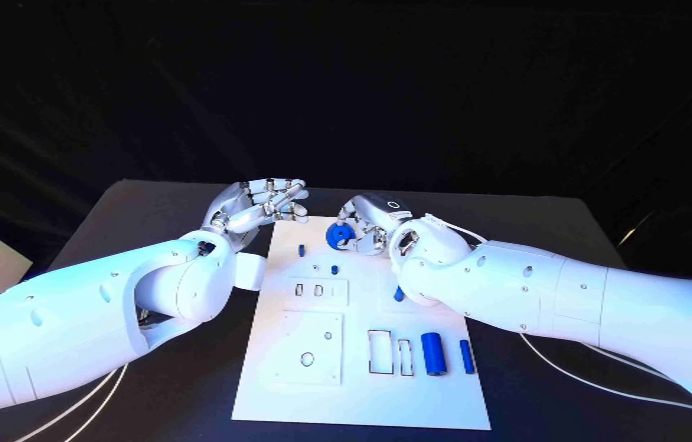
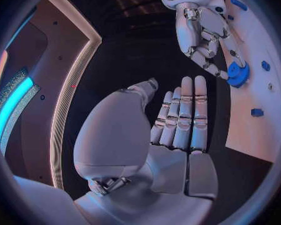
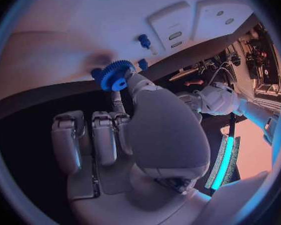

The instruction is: Assemble the parts on the task board

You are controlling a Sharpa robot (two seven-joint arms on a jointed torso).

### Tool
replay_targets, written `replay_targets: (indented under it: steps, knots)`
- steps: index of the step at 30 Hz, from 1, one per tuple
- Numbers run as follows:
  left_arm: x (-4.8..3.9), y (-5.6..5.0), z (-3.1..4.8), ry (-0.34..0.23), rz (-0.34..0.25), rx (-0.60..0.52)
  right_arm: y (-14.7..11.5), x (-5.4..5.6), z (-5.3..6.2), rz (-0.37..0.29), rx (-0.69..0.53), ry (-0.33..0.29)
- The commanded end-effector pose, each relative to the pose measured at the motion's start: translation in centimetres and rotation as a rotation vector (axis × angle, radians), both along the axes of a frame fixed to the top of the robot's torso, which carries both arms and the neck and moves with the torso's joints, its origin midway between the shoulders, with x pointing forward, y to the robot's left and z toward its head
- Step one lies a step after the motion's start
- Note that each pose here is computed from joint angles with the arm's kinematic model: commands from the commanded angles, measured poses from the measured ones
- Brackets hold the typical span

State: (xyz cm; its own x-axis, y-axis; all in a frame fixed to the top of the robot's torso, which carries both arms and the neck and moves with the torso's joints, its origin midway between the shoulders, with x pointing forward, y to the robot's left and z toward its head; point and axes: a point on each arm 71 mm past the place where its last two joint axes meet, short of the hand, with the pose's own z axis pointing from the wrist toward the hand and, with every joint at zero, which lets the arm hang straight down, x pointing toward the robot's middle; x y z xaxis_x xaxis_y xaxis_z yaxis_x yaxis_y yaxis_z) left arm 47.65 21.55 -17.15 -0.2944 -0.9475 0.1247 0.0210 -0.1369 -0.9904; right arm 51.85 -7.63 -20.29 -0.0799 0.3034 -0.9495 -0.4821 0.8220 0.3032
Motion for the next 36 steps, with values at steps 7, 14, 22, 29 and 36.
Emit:
replay_targets:
  steps: [7, 14, 22, 29, 36]
  knots:
    - [-0.07, -0.4, 0.17, -0.006, -0.02, -0.01, 0.5, 0.6, -0.7, 0.003, -0.059, 0.029]
    - [-0.06, -0.5, 0.17, -0.006, -0.021, -0.011, 1.0, 0.6, -1.3, 0.006, -0.072, 0.045]
    - [-0.04, -0.6, 0.16, -0.004, -0.025, -0.012, 1.6, 0.3, -1.7, 0.012, -0.073, 0.053]
    - [0.0, -0.6, 0.14, -0.004, -0.024, -0.011, 1.4, 0.5, -1.8, 0.0, -0.077, 0.057]
    - [0.05, -0.6, 0.12, -0.004, -0.023, -0.011, 1.3, 0.5, -1.8, -0.007, -0.074, 0.057]
